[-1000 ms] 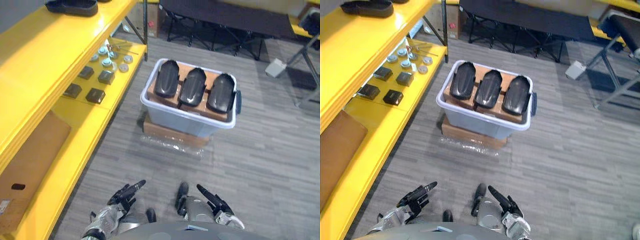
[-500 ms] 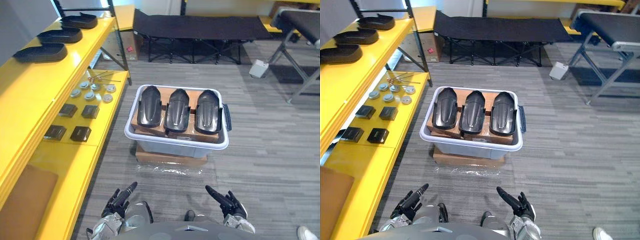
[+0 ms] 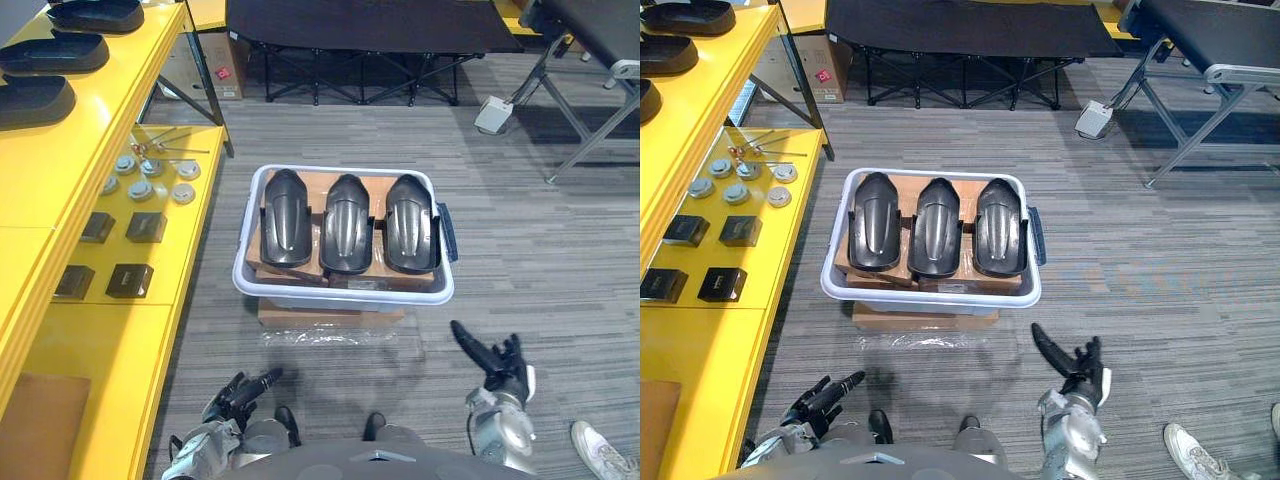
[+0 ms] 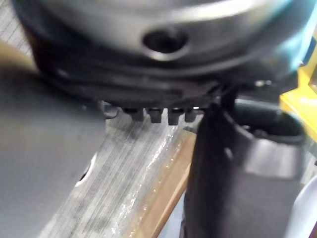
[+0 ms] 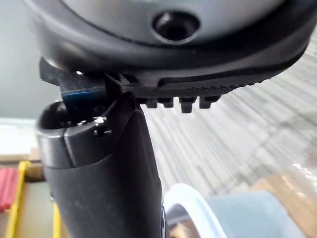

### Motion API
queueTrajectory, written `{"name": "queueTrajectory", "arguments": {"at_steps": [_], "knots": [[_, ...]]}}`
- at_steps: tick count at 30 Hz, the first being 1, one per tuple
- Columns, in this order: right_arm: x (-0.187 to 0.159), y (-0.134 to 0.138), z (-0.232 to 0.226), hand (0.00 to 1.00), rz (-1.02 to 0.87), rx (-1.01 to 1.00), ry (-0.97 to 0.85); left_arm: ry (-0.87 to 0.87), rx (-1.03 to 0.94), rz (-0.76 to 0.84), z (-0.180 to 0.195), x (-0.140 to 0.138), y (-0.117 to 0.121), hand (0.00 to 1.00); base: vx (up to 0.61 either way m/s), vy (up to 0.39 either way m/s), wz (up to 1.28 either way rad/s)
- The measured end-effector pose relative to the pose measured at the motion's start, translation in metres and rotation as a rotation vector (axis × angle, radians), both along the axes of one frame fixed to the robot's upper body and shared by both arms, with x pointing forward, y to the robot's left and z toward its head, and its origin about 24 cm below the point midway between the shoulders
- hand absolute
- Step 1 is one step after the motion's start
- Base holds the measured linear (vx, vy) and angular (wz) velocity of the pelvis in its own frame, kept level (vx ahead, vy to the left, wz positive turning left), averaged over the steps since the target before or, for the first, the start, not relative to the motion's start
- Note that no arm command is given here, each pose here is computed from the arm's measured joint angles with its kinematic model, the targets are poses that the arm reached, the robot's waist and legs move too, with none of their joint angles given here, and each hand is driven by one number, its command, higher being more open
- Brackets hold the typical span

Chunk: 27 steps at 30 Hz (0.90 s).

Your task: Walk over and take three plastic housings, then place them on the shelf

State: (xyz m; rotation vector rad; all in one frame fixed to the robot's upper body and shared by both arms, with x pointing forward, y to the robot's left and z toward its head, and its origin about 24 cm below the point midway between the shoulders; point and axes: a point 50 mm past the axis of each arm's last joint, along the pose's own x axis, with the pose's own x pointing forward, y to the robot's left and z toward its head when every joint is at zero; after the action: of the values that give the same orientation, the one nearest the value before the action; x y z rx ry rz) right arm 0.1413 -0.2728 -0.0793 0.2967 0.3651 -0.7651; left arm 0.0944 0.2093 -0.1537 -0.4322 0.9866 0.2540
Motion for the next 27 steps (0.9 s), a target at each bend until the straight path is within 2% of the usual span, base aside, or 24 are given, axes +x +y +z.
{"name": "queueTrajectory", "arguments": {"at_steps": [6,12,14,17,22,27], "knots": [[0.028,-0.04,0.038,1.0,0.014,-0.11,-0.109,0.009,0.022,-0.012,0.001,-0.006,0.01,1.0,-0.11,0.002,-0.1],[0.084,-0.075,0.088,1.0,0.047,-0.189,-0.18,0.012,0.016,-0.017,0.001,-0.013,0.016,1.0,-0.17,0.006,0.22],[0.105,-0.1,0.113,1.0,0.017,-0.202,-0.196,-0.043,-0.008,-0.031,0.005,-0.002,0.01,1.0,-0.2,0.068,0.4],[0.118,-0.119,0.129,1.0,-0.018,-0.177,-0.195,-0.11,-0.011,-0.067,0.01,0.016,0.006,1.0,-0.16,0.084,0.23],[0.137,-0.128,0.162,1.0,0.0,-0.213,-0.252,-0.189,0.007,-0.089,0.019,0.039,0.009,1.0,-0.1,0.093,0.13],[0.149,-0.138,0.189,1.0,0.01,-0.28,-0.228,-0.218,-0.001,-0.106,0.023,0.051,0.005,1.0,-0.05,0.052,0.14]]}}
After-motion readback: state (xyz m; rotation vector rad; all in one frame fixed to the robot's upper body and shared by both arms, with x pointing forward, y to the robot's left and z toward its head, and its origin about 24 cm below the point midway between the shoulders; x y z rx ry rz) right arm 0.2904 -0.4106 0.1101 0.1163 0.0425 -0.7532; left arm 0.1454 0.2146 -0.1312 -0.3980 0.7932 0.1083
